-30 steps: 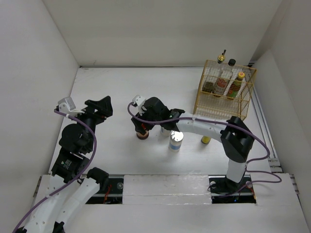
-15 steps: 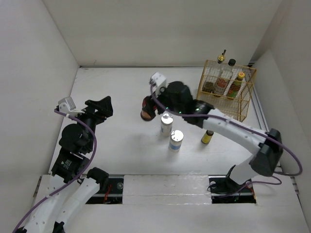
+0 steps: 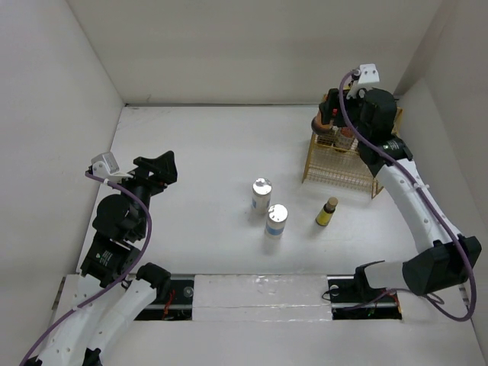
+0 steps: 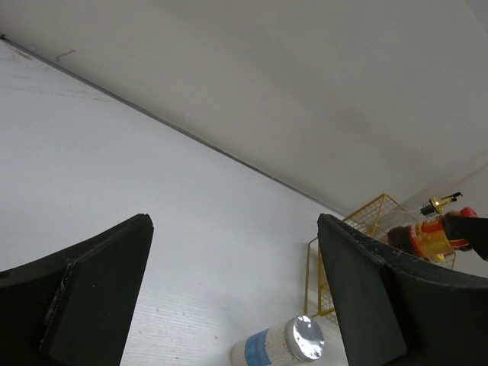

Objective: Organize the condiment bottles

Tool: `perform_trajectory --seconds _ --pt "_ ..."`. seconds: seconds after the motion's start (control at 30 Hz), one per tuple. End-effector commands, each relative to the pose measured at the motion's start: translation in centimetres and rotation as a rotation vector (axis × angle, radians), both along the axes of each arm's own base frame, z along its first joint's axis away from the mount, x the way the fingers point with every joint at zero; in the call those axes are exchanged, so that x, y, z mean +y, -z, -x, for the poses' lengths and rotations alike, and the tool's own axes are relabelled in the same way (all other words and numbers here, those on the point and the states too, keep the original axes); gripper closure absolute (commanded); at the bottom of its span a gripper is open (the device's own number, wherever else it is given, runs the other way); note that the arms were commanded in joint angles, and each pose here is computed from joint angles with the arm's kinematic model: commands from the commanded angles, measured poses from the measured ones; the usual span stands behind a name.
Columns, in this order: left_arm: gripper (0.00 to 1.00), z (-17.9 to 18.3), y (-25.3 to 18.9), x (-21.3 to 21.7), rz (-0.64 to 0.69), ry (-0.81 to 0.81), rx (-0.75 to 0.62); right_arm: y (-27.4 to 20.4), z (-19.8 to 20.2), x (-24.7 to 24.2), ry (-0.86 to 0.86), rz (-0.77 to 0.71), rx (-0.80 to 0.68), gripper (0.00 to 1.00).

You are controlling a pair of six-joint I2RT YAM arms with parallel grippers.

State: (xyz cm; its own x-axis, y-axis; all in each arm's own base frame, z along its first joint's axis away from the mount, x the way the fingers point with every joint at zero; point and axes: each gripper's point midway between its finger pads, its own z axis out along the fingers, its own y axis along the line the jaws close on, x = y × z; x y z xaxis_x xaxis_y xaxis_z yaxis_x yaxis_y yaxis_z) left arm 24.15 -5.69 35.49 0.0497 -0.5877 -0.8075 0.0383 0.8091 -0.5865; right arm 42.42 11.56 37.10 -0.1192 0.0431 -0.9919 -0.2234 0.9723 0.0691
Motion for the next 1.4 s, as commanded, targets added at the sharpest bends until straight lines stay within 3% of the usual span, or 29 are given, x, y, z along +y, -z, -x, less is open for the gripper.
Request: perform_trajectory --seconds 0.0,0.37,1.1,1.37 --pt "0.15 -0.1 -1.2 -0.2 0.007 0.011 -0.043 -5.6 -0.1 -1.6 -0.010 -0.069 -0.163 0.59" --pt "0.15 -0.3 -1.0 -0.3 0.003 0.011 -0.035 -2.7 -3.4 -5.7 0.060 -0.051 -0.089 0.59" --pt "0.15 -0.2 -1.0 -0.5 0.002 0.021 -0.035 12.0 -6.0 -4.2 0.147 0.014 0.186 0.54" --pt "0.15 -0.2 -1.0 -0.5 0.002 0.021 -0.035 13.9 -6.3 -4.4 0.166 0.027 0.223 0.32"
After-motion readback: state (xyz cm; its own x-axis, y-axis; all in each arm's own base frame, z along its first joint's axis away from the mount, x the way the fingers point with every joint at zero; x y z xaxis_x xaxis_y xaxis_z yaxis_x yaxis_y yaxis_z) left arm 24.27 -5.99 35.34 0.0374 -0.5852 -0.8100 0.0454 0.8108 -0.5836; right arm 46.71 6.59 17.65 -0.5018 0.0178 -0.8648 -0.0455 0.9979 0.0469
